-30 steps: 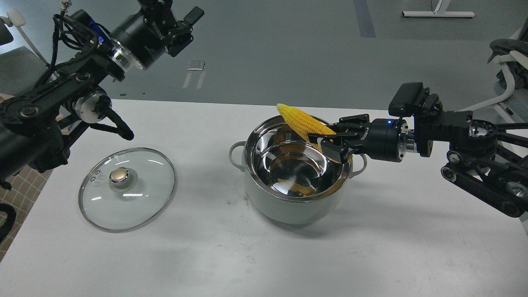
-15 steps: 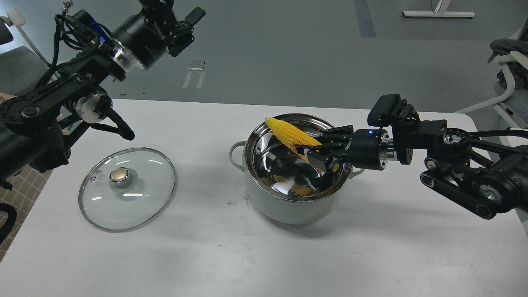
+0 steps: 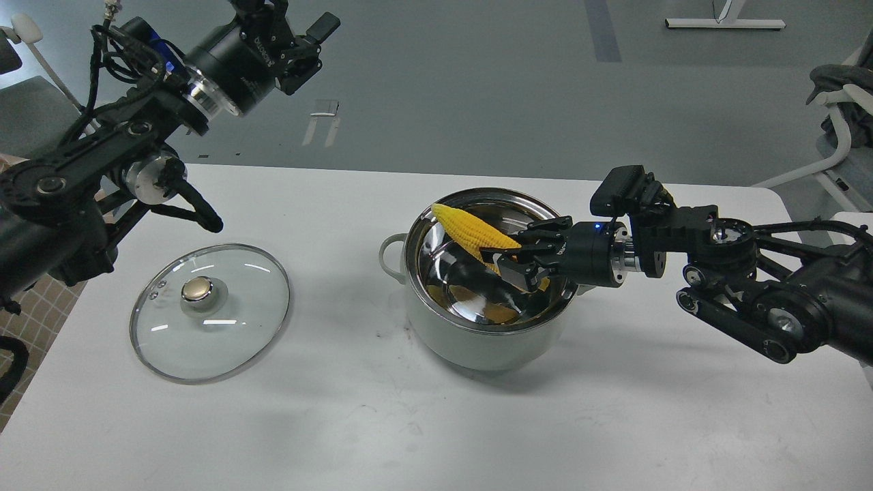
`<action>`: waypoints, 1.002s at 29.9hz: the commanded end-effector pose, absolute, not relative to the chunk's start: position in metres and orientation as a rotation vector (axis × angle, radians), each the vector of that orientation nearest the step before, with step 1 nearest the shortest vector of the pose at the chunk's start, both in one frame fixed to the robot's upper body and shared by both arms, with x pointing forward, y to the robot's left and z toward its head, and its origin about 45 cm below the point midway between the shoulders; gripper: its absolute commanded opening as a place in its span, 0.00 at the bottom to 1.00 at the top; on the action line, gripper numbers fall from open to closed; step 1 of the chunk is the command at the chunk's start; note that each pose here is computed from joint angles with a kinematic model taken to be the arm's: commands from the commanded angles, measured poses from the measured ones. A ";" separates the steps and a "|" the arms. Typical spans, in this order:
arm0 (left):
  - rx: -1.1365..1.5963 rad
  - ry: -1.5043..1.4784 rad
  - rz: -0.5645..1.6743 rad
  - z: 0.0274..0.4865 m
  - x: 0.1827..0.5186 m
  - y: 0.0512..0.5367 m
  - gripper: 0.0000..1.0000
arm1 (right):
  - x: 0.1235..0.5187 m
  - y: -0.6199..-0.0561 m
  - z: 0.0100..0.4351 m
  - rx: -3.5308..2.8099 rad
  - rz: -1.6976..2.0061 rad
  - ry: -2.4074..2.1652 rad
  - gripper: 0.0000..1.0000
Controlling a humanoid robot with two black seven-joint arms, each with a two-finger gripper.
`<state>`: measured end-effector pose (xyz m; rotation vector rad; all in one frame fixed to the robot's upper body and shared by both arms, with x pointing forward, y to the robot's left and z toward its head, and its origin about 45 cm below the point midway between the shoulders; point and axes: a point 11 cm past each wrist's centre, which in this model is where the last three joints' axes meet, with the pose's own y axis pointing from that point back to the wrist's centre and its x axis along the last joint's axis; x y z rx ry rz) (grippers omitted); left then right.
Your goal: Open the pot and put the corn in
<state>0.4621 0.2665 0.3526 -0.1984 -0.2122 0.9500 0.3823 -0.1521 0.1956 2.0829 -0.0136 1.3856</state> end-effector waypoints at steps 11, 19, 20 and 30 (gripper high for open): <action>-0.198 -0.213 0.951 0.353 0.462 0.267 0.95 | 0.382 -0.151 0.196 2.089 1.386 -0.019 0.74; -0.197 -0.213 0.954 0.353 0.462 0.268 0.96 | 0.388 -0.149 0.207 2.094 1.423 -0.072 0.95; -0.197 -0.213 0.954 0.353 0.462 0.268 0.96 | 0.390 -0.149 0.210 2.093 1.428 -0.082 0.95; -0.197 -0.210 0.974 0.351 0.464 0.271 0.98 | 0.457 -0.174 0.318 2.115 1.509 -0.603 1.00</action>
